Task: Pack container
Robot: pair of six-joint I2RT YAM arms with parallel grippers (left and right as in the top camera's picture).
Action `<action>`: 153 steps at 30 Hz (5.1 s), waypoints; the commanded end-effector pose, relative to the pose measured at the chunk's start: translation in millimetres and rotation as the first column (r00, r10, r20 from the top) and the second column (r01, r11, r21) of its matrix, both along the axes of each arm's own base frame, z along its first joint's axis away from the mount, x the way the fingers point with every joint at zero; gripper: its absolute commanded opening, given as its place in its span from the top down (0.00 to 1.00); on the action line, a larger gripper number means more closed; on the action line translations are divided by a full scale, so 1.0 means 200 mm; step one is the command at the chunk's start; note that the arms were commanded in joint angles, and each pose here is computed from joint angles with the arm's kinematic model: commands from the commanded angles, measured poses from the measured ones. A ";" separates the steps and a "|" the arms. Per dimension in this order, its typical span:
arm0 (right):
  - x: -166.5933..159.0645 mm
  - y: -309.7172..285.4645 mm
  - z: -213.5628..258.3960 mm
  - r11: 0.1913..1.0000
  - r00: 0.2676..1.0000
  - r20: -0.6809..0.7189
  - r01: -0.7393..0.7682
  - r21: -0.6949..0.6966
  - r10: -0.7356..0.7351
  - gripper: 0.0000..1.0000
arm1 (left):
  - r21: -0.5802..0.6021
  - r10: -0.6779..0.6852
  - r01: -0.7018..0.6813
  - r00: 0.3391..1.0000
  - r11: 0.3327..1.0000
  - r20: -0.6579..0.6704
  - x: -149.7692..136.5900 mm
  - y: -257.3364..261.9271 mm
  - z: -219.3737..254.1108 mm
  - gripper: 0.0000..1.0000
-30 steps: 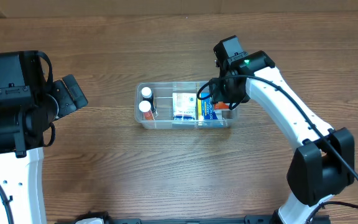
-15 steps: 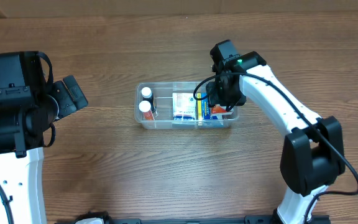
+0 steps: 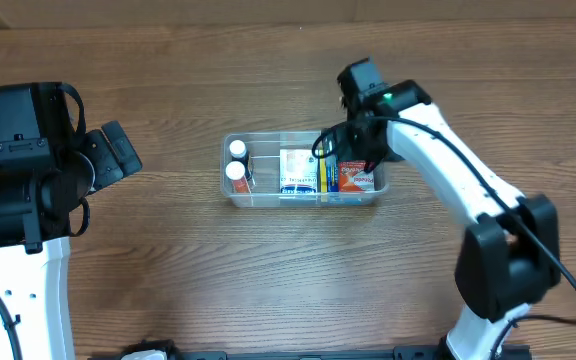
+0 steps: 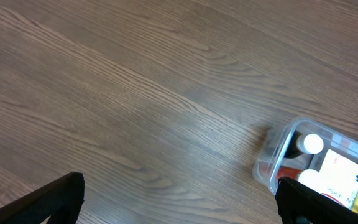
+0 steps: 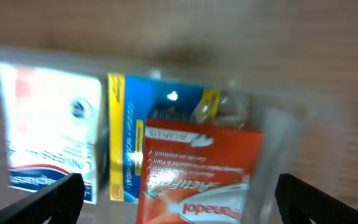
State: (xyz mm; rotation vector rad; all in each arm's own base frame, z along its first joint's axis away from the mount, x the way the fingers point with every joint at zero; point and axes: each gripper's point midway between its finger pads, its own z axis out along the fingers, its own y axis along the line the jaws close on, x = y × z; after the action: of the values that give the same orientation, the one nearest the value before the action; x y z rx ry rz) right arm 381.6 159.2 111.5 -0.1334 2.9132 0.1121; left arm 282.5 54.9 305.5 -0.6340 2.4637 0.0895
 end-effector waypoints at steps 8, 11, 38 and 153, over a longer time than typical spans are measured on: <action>0.37 -0.57 0.72 0.954 0.836 0.461 0.262 0.144 -0.299 0.00 | 0.074 -0.441 0.438 0.898 0.896 0.017 0.30 -0.23 -0.05 0.00; 0.37 -0.64 0.72 0.968 0.846 0.471 0.235 0.091 -0.250 0.00 | 0.030 -0.441 0.442 0.896 0.896 -0.055 0.37 -0.23 -0.18 0.00; -0.90 -0.77 0.48 0.931 0.780 0.508 0.308 0.196 -0.365 0.00 | 0.112 -0.449 0.435 0.855 0.893 0.260 -0.61 -0.33 -0.29 0.00; -0.69 -0.62 0.30 0.989 0.254 0.962 -0.084 0.121 -0.096 0.00 | 0.495 -0.537 0.247 0.578 0.833 0.615 -0.18 -0.26 -0.75 0.00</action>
State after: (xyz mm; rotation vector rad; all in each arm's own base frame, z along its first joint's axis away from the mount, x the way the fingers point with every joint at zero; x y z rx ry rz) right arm 243.4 36.9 173.3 -0.1065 1.5898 0.1749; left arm 247.0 -0.4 153.9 0.0843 1.6589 0.0448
